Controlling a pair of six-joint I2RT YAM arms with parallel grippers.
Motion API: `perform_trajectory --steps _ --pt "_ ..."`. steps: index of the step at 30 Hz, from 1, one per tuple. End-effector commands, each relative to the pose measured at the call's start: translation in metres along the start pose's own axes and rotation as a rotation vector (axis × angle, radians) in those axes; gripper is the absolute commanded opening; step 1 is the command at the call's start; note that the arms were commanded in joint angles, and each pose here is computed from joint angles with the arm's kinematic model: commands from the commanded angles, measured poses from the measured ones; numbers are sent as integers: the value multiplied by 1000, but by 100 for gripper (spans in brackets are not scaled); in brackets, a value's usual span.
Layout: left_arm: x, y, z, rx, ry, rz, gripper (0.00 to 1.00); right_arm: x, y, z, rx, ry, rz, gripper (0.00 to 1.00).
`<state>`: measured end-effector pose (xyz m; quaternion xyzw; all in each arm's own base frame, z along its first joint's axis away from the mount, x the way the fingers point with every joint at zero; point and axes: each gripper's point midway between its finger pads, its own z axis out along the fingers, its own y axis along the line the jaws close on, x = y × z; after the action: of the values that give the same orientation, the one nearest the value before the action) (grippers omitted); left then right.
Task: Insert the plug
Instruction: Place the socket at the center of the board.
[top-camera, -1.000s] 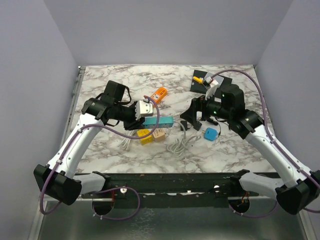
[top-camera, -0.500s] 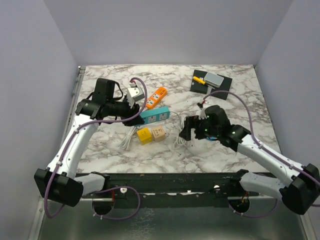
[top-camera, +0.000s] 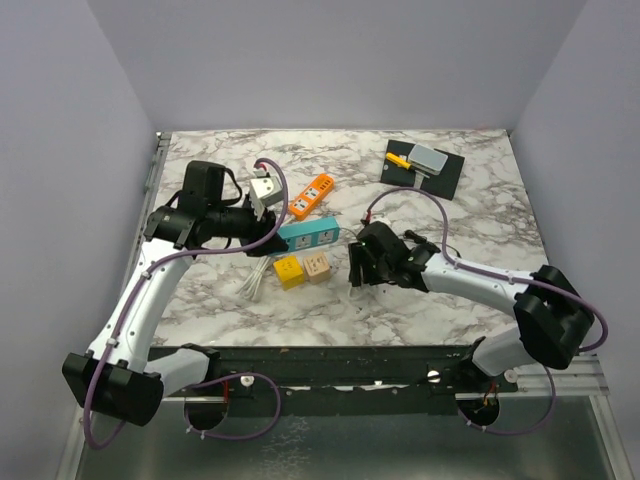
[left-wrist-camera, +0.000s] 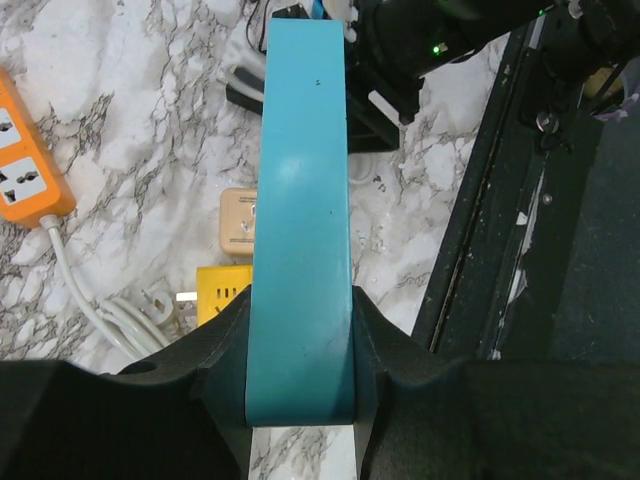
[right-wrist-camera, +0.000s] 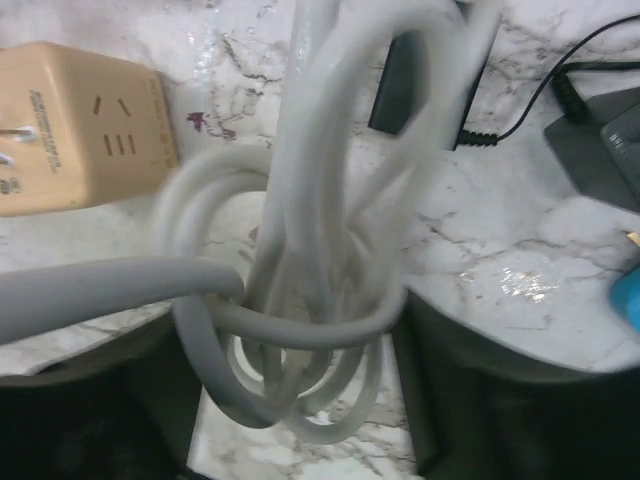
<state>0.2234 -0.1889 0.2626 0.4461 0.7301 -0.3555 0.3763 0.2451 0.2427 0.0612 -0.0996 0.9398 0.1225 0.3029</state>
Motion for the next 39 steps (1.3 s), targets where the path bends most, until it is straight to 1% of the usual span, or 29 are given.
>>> perform_trajectory --steps 1,2,3,4,6,9,11,14,16,17,19,20,21,23,24,25,26,27,30,32,34,37,39 --pt "-12 -23 -1 87 -68 26 0 -24 -18 -14 162 -112 25 28" --pt "-10 -25 1 99 -65 23 0 -26 -24 -22 179 -133 36 17" --pt "-8 -27 4 112 -62 21 0 -29 -29 -31 190 -155 48 13" --pt "-6 -30 7 133 -57 25 0 -30 -35 -40 205 -174 56 11" --pt "2 -37 17 176 -41 40 0 -30 -53 -62 258 -211 84 10" --pt "2 -30 42 163 -72 -32 0 -26 -83 -95 364 -254 143 9" --pt "1 -32 62 178 -73 -37 0 -23 -100 -115 423 -277 188 9" --pt "-12 -41 97 228 -69 -21 0 -9 -132 -139 576 -294 267 10" --pt "-25 -52 122 269 -72 -13 0 1 -150 -153 673 -306 352 9" --pt "-32 -56 135 286 -78 -12 0 2 -153 -157 694 -317 373 9" --pt "-45 -63 160 314 -88 -14 0 0 -154 -159 705 -314 357 9" --pt "-55 -64 170 323 -97 -18 0 -1 -154 -160 714 -307 353 11" --pt "-59 -66 179 334 -91 -33 0 1 -155 -161 728 -293 343 19" --pt "-64 -63 195 337 -77 -72 0 6 -159 -164 775 -274 369 56" --pt "-66 -59 202 330 -69 -102 0 9 -161 -167 795 -261 375 72" --pt "-67 -54 209 322 -62 -130 0 11 -160 -167 800 -245 372 84" --pt "-70 -51 213 321 -62 -145 0 13 -159 -166 799 -233 371 93" --pt "-72 -48 219 320 -59 -157 0 14 -159 -166 800 -228 380 99" --pt "-81 -42 233 324 -60 -192 0 17 -160 -172 801 -235 441 100" --pt "-84 -40 241 333 -55 -218 0 23 -159 -178 782 -233 512 100" --pt "-89 -41 242 340 -61 -220 0 31 -155 -181 725 -229 617 99" --pt "-93 -42 239 337 -72 -216 0 43 -135 -169 540 -222 794 87" --pt "-96 -42 236 329 -79 -213 0 46 -118 -156 404 -214 875 75"
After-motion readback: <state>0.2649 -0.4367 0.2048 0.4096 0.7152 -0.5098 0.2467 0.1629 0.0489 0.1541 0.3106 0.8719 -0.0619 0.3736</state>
